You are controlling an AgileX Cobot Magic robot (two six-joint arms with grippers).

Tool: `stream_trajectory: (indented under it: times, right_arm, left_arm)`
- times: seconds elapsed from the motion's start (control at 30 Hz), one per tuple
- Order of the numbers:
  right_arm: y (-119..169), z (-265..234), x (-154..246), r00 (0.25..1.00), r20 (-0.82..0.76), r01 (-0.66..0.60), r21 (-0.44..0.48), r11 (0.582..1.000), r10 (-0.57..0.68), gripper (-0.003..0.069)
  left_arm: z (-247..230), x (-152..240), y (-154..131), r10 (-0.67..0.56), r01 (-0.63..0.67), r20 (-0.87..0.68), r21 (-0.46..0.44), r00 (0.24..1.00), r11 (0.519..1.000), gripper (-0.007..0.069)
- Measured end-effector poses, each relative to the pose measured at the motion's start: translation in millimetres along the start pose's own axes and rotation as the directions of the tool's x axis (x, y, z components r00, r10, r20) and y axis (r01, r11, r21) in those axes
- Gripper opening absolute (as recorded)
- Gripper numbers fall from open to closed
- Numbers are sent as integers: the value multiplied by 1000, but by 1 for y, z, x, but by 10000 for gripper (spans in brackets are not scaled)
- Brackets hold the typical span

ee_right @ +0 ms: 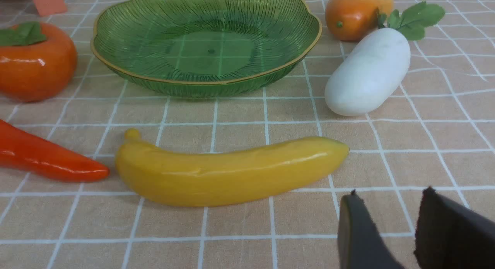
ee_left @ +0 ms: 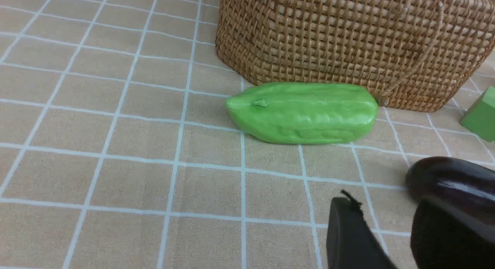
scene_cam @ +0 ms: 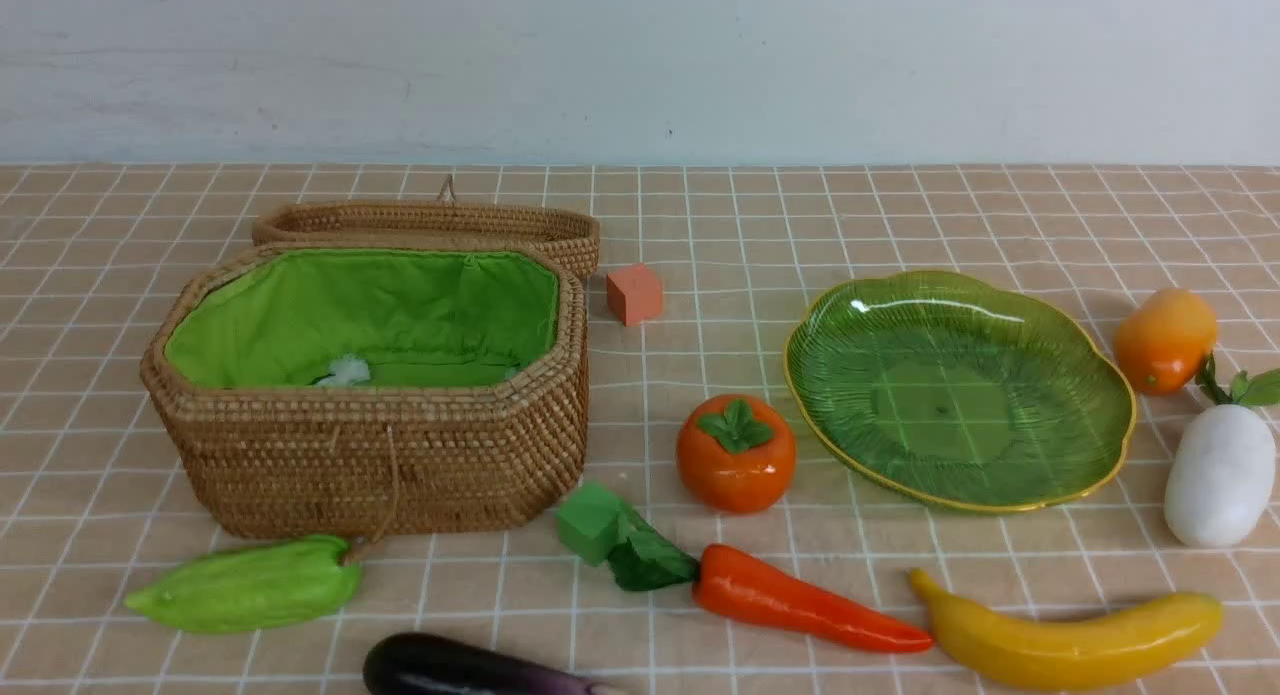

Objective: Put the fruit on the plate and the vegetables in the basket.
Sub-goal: Take a chayote with your left arm and place it on the basket on the left.

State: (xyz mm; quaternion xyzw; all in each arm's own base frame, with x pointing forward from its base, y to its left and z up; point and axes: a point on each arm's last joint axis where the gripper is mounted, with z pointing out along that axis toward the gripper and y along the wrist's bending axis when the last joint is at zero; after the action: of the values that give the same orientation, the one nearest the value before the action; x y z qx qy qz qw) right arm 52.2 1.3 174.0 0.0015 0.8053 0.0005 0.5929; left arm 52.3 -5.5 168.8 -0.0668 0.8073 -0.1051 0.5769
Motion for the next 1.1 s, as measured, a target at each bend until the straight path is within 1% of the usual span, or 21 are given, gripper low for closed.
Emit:
stream_trajectory:
  times: [0.9,0.93,1.0,1.07,1.1]
  right_arm:
    - [0,0,0,1000,0,1,0,1000,-1,242]
    - [0,0,0,1000,0,1,0,1000,-1,242]
    - [0,0,0,1000,0,1,0,1000,-1,242]
    - [0,0,0,1000,0,1,0,1000,-1,242]
    - [0,0,0,1000,0,1,0,1000,-1,242]
  left_arm:
    - [0,-1,0,0,0,7,2,1000,1000,239]
    - [0,-3,-1,-23,23,28,13,999,1000,239]
    - [0,-7,-4,-116,113,73,51,991,992,239]
    - [-1,-12,-7,-272,260,109,110,956,959,239]
    - [-1,-13,-7,-297,283,117,122,948,951,239]
